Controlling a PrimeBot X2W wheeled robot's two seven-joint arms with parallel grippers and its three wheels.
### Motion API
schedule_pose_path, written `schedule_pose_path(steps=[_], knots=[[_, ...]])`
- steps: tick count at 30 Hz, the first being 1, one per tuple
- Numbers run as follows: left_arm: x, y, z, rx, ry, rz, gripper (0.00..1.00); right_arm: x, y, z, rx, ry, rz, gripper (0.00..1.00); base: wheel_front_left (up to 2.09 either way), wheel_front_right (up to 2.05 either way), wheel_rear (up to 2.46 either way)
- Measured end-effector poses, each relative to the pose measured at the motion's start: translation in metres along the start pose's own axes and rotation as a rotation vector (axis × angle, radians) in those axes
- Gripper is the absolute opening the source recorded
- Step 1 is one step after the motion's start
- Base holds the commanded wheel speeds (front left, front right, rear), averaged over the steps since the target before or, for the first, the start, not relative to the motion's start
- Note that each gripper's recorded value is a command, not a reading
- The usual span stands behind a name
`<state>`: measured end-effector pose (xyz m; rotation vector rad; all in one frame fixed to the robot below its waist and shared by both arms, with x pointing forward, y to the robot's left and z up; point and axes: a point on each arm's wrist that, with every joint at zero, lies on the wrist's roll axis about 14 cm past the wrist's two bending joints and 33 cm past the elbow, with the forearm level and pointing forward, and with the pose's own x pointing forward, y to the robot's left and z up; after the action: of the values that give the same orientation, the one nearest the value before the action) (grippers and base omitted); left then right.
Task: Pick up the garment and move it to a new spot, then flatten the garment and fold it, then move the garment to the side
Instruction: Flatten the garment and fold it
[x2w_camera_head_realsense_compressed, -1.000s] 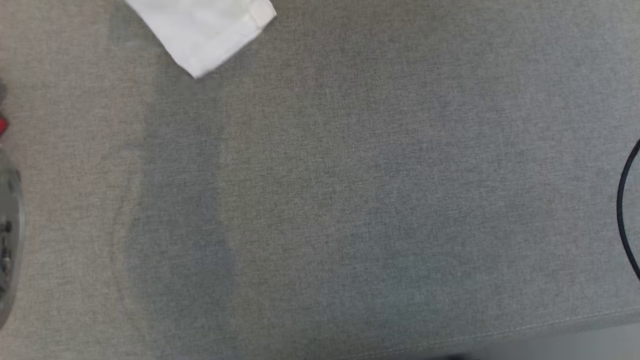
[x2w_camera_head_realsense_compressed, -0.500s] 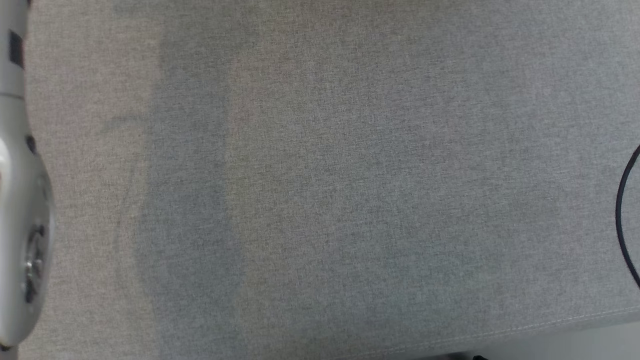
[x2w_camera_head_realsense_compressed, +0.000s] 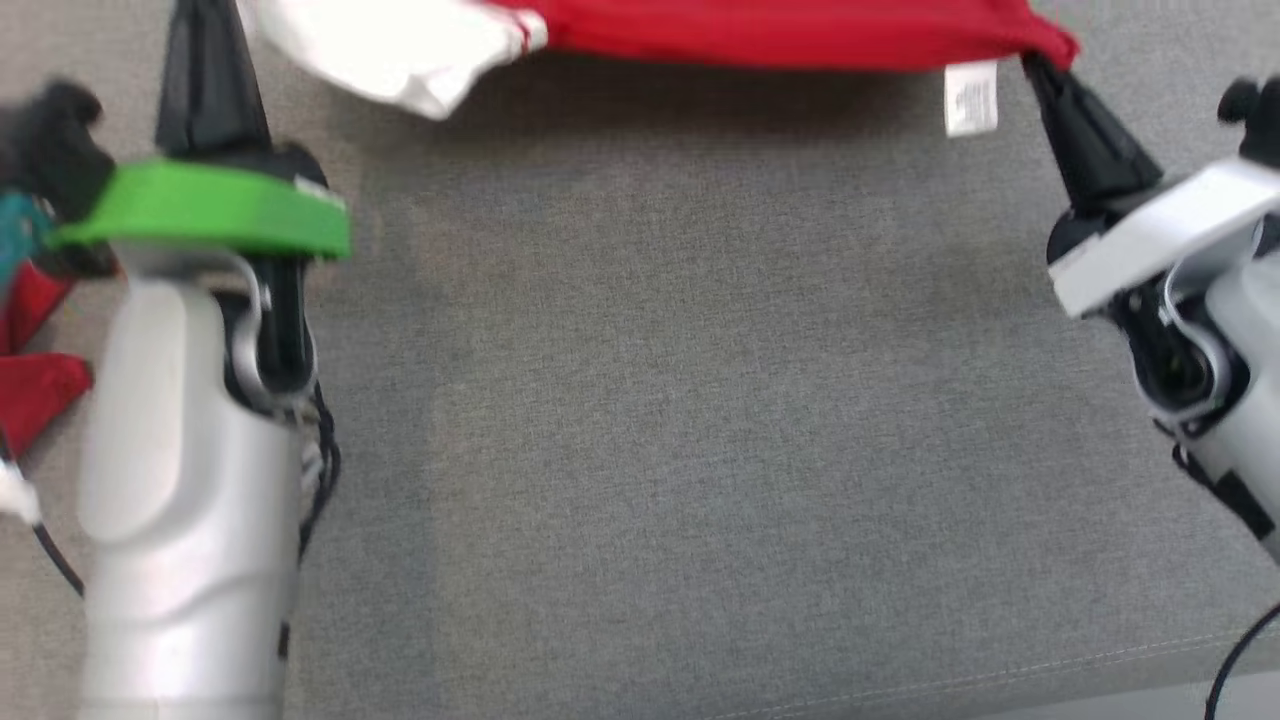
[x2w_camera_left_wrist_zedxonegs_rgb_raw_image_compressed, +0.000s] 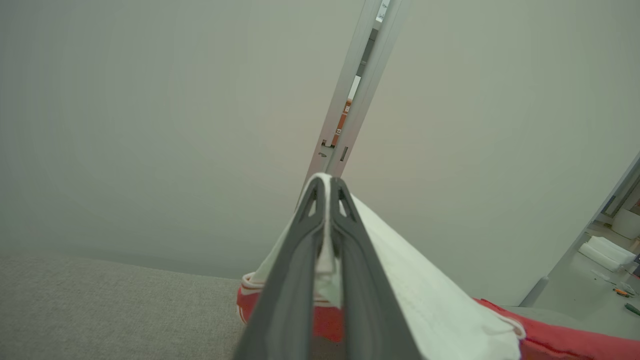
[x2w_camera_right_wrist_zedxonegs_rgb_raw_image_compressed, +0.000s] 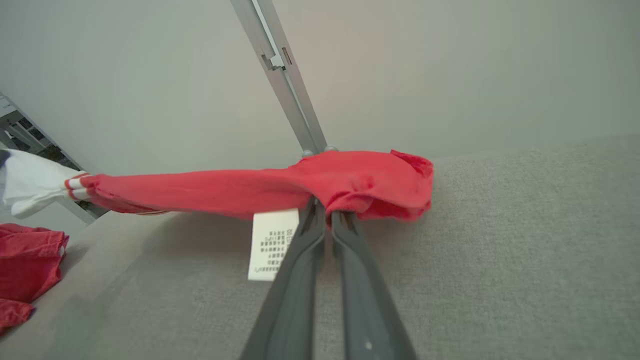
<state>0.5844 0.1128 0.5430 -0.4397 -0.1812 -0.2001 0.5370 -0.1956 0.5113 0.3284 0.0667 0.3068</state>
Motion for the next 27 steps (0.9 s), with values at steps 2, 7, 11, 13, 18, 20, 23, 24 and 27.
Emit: schedule_pose_path(steps=[2, 7, 11, 13, 18, 20, 23, 24, 27], knots=[[-0.031, 0.005, -0.013, -0.013, 0.037, 0.031, 0.00, -0.019, 0.002, -0.013, 0.028, 0.018, -0.013, 0.00, 0.00, 0.00, 0.00], [-0.109, 0.016, -0.038, -0.035, 0.133, 0.125, 0.00, -0.071, 0.008, -0.047, 0.066, 0.085, -0.043, 0.00, 0.00, 0.00, 0.00], [-0.161, 0.024, -0.048, -0.053, 0.195, 0.210, 0.00, -0.108, 0.011, -0.067, 0.059, 0.137, -0.064, 0.00, 0.00, 0.00, 0.00], [-0.182, 0.023, -0.052, -0.063, 0.222, 0.231, 0.00, -0.122, 0.012, -0.073, 0.051, 0.154, -0.070, 0.00, 0.00, 0.00, 0.00], [-0.219, 0.015, -0.053, -0.089, 0.255, 0.266, 0.00, -0.159, 0.007, -0.083, 0.015, 0.193, -0.107, 0.00, 0.00, 0.00, 0.00], [-0.231, 0.011, -0.055, -0.099, 0.272, 0.269, 0.00, -0.174, 0.006, -0.090, 0.004, 0.219, -0.116, 0.00, 0.00, 0.00, 0.00], [-0.245, 0.003, -0.059, -0.111, 0.298, 0.266, 0.00, -0.190, 0.005, -0.095, -0.011, 0.242, -0.127, 0.00, 0.00, 0.00, 0.00], [-0.247, 0.001, -0.059, -0.113, 0.302, 0.261, 0.00, -0.194, 0.004, -0.097, -0.012, 0.245, -0.132, 0.00, 0.00, 0.00, 0.00], [-0.250, -0.003, -0.056, -0.116, 0.296, 0.259, 0.00, -0.205, 0.002, -0.100, -0.006, 0.252, -0.152, 0.00, 0.00, 0.00, 0.00]])
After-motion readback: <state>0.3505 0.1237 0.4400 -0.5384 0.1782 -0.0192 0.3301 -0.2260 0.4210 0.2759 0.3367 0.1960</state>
